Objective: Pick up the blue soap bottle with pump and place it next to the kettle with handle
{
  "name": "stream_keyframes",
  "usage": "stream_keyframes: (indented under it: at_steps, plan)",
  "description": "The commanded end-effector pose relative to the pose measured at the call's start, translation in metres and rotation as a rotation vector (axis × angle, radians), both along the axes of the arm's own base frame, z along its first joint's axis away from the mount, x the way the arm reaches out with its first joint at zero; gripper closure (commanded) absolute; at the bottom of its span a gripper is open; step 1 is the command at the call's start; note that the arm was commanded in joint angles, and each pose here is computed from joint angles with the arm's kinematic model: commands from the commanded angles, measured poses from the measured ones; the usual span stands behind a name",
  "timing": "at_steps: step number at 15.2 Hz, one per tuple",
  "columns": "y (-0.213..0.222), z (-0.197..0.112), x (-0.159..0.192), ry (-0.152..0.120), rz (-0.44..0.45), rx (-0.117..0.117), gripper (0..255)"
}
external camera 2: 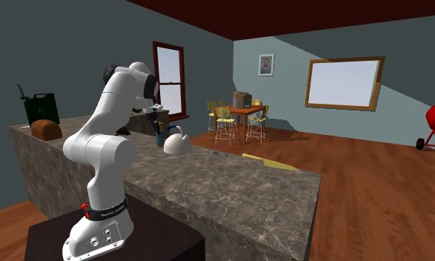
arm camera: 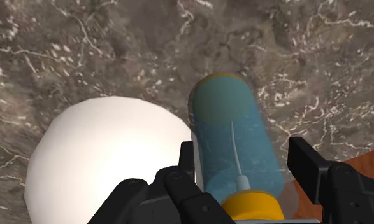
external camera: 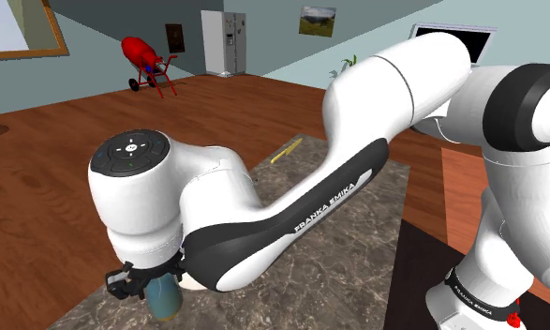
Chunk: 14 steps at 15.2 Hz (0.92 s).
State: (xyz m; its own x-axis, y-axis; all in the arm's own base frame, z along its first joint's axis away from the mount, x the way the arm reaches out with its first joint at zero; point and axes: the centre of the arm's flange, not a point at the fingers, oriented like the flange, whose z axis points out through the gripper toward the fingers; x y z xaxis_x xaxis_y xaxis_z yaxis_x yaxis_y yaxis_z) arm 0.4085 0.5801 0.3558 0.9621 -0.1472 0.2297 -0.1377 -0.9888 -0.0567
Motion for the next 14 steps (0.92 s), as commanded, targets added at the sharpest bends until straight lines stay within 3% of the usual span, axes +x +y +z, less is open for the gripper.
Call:
stream_keyframes:
  at_steps: [1,5,6,11,14]
  plan:
    - [0.000,-0.001,0.000,0.000,0.000,0.000,255]
    - [0.000,-0.001,0.000,0.000,0.000,0.000,255]
    - [0.000,-0.001,0.000,0.000,0.000,0.000,0]
    - [0.000,-0.001,0.000,0.000,0.000,0.000,0]
    - [-0.001,0.038,-0.010,0.000,0.000,0.000,0]
